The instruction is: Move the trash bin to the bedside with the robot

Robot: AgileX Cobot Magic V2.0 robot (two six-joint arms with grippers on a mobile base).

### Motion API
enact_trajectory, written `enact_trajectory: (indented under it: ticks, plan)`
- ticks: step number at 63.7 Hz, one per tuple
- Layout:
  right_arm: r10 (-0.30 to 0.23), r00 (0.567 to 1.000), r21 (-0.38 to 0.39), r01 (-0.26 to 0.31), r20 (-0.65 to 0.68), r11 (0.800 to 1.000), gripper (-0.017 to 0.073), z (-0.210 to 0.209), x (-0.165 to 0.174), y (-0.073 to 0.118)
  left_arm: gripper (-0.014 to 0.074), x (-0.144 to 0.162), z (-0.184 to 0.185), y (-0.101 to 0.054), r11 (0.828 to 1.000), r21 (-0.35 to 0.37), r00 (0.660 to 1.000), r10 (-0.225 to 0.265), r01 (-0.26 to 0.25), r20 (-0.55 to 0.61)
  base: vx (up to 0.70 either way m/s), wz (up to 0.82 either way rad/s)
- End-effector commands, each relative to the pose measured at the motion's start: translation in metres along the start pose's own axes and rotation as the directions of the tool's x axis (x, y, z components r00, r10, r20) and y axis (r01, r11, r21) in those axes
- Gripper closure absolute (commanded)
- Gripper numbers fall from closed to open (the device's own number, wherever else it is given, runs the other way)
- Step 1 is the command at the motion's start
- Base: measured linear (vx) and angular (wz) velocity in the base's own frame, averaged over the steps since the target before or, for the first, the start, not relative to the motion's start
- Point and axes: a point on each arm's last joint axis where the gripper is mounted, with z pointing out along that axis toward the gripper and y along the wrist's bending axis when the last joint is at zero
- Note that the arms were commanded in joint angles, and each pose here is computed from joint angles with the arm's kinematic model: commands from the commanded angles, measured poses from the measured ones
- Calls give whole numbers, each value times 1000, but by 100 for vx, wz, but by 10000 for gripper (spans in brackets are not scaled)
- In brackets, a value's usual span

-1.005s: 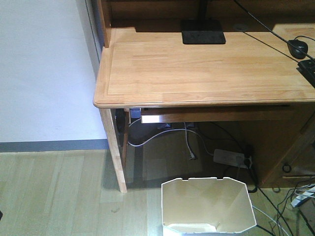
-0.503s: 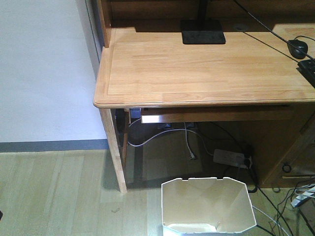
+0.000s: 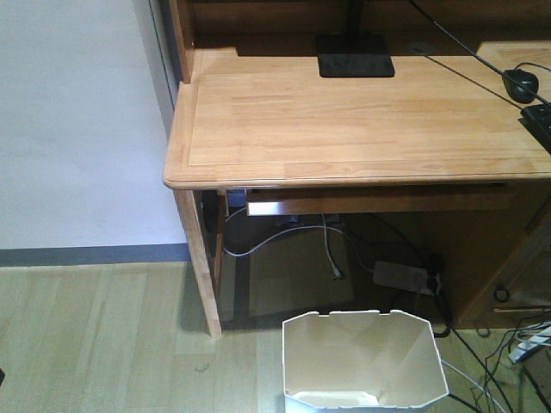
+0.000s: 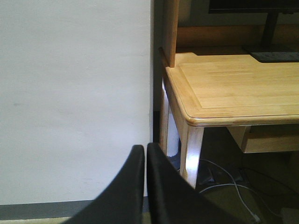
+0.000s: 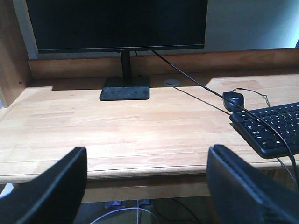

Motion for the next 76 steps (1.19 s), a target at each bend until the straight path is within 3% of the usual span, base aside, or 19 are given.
enact_trajectory:
  ticks: [1, 16, 35, 51, 61, 72, 76]
  plan:
    - [-3, 995, 10, 2, 98, 1000, 28, 0, -18, -1, 599, -1, 1, 0, 1000, 5, 998, -7, 7, 65, 0, 0]
    - [4, 992, -10, -5, -129, 1000, 28, 22, -26, 0, 599, -1, 1, 0, 1000, 5, 998, -7, 7, 65, 0, 0]
    - [-7, 911, -27, -4, -412, 1000, 28, 59, -21, 1, 599, -1, 1, 0, 1000, 5, 998, -7, 7, 65, 0, 0]
    - [3, 777, -26, -25, -629, 999, 28, 106, 4, 0, 599, -1, 1, 0, 1000, 5, 998, -7, 7, 65, 0, 0]
    - [-13, 659, -34, -19, -752, 999, 28, 139, 29, -1, 599, -1, 1, 0, 1000, 5, 998, -7, 7, 65, 0, 0]
    - [71, 523, 42, -67, -849, 997, 28, 175, 63, -20, 599, -1, 1, 0, 1000, 5, 998, -7, 7, 65, 0, 0]
    - [76, 482, 45, -75, -873, 996, 28, 186, 76, -28, 599, -1, 1, 0, 1000, 5, 998, -7, 7, 65, 0, 0]
